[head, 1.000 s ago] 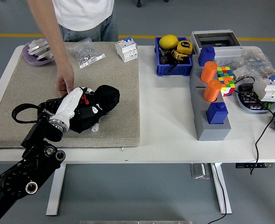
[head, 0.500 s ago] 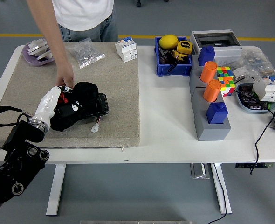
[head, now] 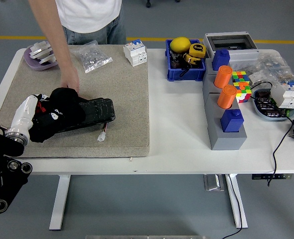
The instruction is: Pick the rag up,wipe the panel,place it on the desk
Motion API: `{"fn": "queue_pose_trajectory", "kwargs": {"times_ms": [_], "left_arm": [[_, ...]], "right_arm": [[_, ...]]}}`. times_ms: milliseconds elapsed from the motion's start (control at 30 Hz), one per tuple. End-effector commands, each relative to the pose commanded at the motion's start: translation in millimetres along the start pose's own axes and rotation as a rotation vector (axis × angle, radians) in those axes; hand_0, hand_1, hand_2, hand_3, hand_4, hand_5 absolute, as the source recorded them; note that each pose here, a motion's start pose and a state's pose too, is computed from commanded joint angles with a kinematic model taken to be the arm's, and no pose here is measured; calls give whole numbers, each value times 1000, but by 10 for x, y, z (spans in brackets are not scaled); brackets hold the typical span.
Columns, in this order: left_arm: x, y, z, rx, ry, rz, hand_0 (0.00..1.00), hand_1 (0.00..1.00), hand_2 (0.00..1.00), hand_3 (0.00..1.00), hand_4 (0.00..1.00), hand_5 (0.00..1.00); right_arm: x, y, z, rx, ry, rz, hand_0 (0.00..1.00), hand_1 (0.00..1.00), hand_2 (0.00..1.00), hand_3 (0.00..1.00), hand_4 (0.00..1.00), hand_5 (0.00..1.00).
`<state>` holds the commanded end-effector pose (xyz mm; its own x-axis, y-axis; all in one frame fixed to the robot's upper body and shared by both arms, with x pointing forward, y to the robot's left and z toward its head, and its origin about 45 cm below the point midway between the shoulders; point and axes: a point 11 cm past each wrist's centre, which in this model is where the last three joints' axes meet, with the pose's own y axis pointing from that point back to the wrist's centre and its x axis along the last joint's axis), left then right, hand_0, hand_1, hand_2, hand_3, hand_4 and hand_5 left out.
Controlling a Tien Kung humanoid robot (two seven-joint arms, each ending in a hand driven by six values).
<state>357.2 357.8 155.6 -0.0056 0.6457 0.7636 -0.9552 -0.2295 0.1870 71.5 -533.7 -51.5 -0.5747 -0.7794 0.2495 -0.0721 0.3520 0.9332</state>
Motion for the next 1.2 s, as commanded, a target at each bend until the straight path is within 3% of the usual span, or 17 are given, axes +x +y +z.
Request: {"fn": "queue_pose_trajectory", "kwargs": {"times_ms": [267, 567, 800, 1200], "left_arm": [[117, 8, -115, 30, 5, 36, 207, 196, 591, 533, 163, 2], [73, -5, -117, 36, 20, 38, 206, 195, 588, 531, 163, 2], [-152, 16, 102, -15, 38, -16, 207, 194, 584, 530, 160, 2], [-695, 62, 552, -105, 39, -153, 208, 193, 582, 530, 159, 2]], "right_arm": [[4, 3, -14, 1, -1, 0, 749, 284, 653, 618, 998, 559], [-7, 2, -9, 0, 3, -2, 749, 284, 653, 618, 998, 559], [1, 1, 3, -4, 5, -1, 748, 284, 652, 618, 998, 560], [-11, 5, -22, 1, 9, -4, 746, 284, 652, 619, 998, 562]]}}
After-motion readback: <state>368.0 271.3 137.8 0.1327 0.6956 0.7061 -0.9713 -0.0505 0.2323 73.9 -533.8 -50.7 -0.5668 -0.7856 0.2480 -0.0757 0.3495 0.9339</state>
